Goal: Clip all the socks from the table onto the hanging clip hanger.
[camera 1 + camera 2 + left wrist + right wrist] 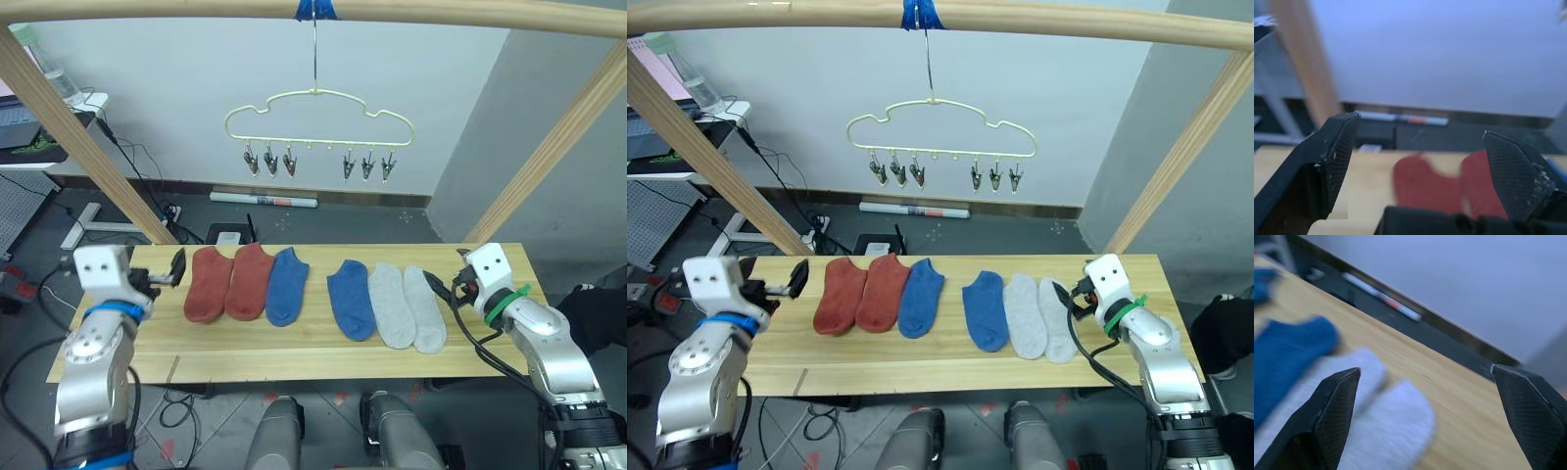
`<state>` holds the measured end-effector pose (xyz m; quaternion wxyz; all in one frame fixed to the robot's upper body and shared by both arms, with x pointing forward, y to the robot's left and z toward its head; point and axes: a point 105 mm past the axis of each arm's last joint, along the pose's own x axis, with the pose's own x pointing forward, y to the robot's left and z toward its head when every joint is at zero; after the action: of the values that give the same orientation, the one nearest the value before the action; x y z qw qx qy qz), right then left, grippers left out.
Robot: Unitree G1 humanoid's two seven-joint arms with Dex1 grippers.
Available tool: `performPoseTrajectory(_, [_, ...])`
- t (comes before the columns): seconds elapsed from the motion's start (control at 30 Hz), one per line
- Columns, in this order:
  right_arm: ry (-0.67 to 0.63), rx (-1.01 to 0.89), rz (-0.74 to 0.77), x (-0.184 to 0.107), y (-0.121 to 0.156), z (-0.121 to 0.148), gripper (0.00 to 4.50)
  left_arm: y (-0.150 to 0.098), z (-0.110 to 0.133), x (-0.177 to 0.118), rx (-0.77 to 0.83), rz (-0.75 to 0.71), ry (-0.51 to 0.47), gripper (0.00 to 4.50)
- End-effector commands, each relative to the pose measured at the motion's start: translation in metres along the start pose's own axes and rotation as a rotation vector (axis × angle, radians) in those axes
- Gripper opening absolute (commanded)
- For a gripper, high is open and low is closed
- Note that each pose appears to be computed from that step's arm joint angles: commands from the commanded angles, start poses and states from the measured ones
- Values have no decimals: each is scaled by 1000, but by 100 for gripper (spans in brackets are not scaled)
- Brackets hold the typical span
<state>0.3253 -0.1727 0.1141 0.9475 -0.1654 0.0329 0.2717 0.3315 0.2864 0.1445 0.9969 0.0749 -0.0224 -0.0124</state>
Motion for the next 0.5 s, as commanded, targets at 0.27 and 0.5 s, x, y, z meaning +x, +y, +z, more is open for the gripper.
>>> performPoseTrajectory(0.27, [-303, -25, 203, 15, 41, 103, 450, -44, 52, 30, -22, -201, -125, 449])
performPoseTrajectory(0.5, [-405, -43, 343, 28, 69, 143, 450, -48, 65, 45, -11, -191, -173, 449])
